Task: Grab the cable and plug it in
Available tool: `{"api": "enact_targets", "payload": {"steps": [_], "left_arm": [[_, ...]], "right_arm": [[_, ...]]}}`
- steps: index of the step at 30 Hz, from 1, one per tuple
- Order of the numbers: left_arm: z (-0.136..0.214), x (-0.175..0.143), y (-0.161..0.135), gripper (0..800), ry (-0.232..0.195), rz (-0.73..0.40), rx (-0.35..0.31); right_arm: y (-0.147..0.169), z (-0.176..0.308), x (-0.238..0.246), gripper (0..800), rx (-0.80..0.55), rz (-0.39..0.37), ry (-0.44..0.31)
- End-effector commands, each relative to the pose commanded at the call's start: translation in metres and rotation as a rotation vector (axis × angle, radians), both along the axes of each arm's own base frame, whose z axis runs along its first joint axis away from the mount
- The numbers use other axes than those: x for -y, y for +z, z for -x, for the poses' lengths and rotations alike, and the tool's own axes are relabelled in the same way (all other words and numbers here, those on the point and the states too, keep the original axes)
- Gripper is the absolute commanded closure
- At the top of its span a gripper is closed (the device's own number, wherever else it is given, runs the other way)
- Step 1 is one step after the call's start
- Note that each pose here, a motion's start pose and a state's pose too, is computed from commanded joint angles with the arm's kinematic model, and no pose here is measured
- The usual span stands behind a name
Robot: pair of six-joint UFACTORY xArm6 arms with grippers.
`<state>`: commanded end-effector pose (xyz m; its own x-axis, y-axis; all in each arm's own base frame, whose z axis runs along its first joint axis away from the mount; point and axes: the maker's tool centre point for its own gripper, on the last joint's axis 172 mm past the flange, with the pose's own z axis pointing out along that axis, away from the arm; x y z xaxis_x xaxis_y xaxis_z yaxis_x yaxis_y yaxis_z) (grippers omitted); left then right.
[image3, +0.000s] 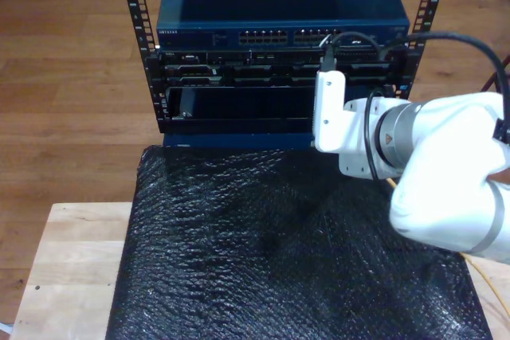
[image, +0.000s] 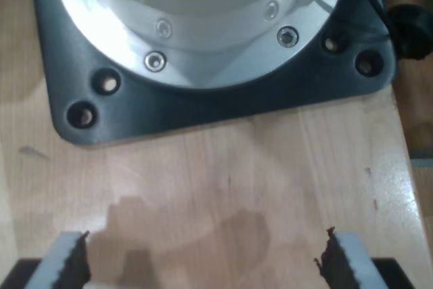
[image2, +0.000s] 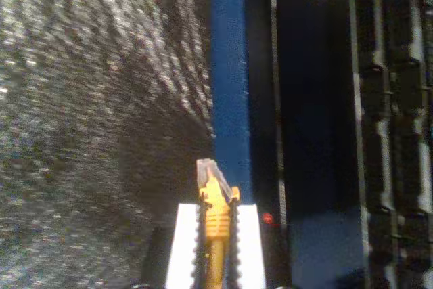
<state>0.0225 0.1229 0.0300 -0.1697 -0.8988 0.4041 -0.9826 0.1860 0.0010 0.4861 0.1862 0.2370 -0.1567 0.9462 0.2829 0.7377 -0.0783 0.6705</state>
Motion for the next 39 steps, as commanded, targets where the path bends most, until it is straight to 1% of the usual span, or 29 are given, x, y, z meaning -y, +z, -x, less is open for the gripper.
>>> {"api": "enact_targets", "payload": {"steps": [4, 8, 11, 15, 17, 19, 21, 23, 31, 35, 38, 39], "left_arm": [[0.0, 0.0, 0.0, 0, -0.001, 0.002, 0.0], [0.0, 0.0, 0.0, 0, 0.0, 0.0, 0.0], [0.0, 0.0, 0.0, 0, -0.001, 0.0, 0.001], [0.0, 0.0, 0.0, 0, -0.001, 0.002, 0.0], [0.0, 0.0, 0.0, 0, -0.001, 0.002, 0.0], [0.0, 0.0, 0.0, 0, -0.001, 0.002, 0.0], [0.0, 0.0, 0.0, 0, 0.0, 0.002, 0.0], [0.0, 0.0, 0.0, 0, -0.001, 0.002, 0.0], [0.0, 0.001, 0.0, 0, 0.0, 0.003, -0.001], [0.0, 0.001, 0.0, 0, 0.0, 0.003, -0.001], [0.0, 0.001, 0.0, 0, 0.0, 0.003, -0.001], [0.0, 0.001, 0.0, 0, -0.001, 0.003, 0.0]], "right_arm": [[0.01, -0.024, 0.001, 800, 0.071, 0.029, -0.014], [0.023, -0.034, 0.008, 800, 0.141, 0.057, -0.02], [0.037, -0.035, 0.012, 800, 0.214, 0.09, -0.006], [0.045, -0.023, 0.024, 800, 0.313, 0.137, -0.001], [0.055, -0.024, 0.025, 800, 0.366, 0.145, -0.006], [0.061, -0.027, 0.026, 800, 0.392, 0.147, -0.014], [0.058, -0.032, 0.026, 800, 0.389, 0.149, -0.017], [0.055, -0.04, 0.033, 800, 0.39, 0.157, -0.037], [0.053, -0.052, 0.043, 800, 0.477, 0.182, -0.085], [0.045, -0.049, 0.043, 800, 0.472, 0.191, -0.08], [0.024, -0.037, 0.042, 800, 0.436, 0.207, -0.062], [0.021, -0.035, 0.04, 800, 0.433, 0.21, -0.056]]}}
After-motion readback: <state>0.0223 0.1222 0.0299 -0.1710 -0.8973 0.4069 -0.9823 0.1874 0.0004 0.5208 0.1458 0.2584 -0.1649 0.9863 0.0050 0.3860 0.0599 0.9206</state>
